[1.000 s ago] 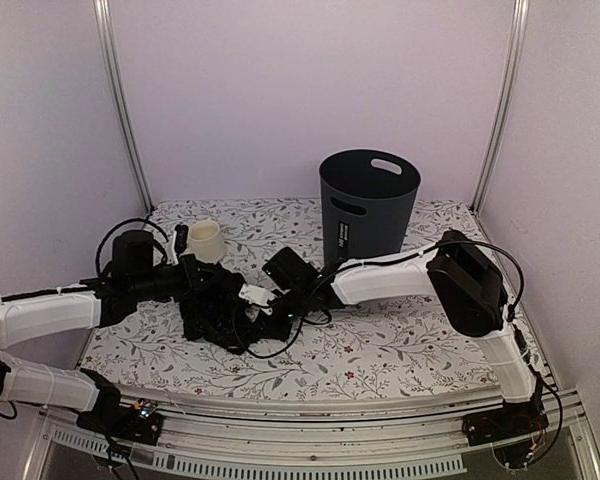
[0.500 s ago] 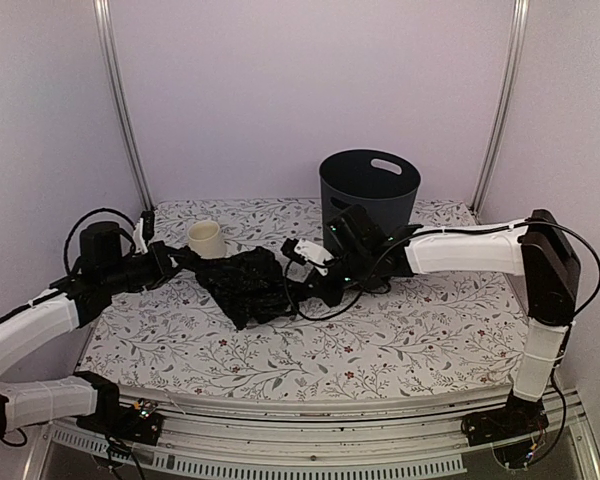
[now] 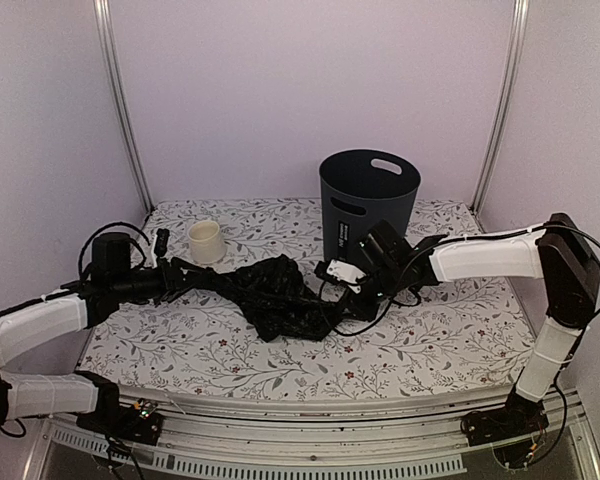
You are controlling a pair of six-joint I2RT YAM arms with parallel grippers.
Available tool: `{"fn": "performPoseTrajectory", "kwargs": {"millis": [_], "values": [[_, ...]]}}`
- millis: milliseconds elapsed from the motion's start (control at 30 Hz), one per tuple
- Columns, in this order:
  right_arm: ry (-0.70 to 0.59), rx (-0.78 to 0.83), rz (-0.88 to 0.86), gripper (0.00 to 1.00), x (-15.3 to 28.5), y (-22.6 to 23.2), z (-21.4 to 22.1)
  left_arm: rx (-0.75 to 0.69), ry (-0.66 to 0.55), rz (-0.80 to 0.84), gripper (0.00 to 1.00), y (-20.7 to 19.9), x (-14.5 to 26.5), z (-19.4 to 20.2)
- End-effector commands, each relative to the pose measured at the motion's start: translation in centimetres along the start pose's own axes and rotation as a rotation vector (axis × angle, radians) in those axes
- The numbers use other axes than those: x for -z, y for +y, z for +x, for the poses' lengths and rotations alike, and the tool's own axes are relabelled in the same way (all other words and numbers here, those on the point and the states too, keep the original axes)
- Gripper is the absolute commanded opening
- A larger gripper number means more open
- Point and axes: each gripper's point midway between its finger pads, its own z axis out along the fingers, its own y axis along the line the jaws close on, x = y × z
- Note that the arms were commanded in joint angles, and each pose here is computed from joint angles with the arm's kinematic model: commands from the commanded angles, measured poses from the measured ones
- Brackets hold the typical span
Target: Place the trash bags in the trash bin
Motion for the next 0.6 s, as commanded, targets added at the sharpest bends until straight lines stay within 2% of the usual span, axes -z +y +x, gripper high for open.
{"fn": "performPoseTrajectory", "kwargs": {"millis": [0, 67, 100, 233, 433, 567], "values": [[-0.048, 0.029, -0.034, 0.31, 2.3, 0.7, -1.8, -0.063, 0.088, 0.130, 0.68, -2.9, 0.1, 0.4], [-0.055, 0.034, -0.035, 0.30, 2.7, 0.7, -2.1, -0.101, 0.104, 0.139, 0.85, -4.0, 0.8, 0.2], [-0.054, 0.036, -0.026, 0.30, 2.9, 0.6, -2.1, -0.121, 0.106, 0.133, 0.87, -4.4, 1.2, 0.0], [-0.038, 0.035, 0.029, 0.29, 3.7, -0.6, -1.6, -0.196, 0.125, 0.039, 0.89, -4.7, 2.5, -0.8], [-0.093, -0.004, 0.094, 0.25, 6.2, -4.1, -2.6, -0.271, 0.161, -0.121, 0.86, -3.2, 2.8, -1.6], [-0.135, 0.042, 0.103, 0.31, 7.0, -4.5, -4.1, -0.267, 0.222, -0.051, 0.85, -4.3, 1.7, -0.8]]}}
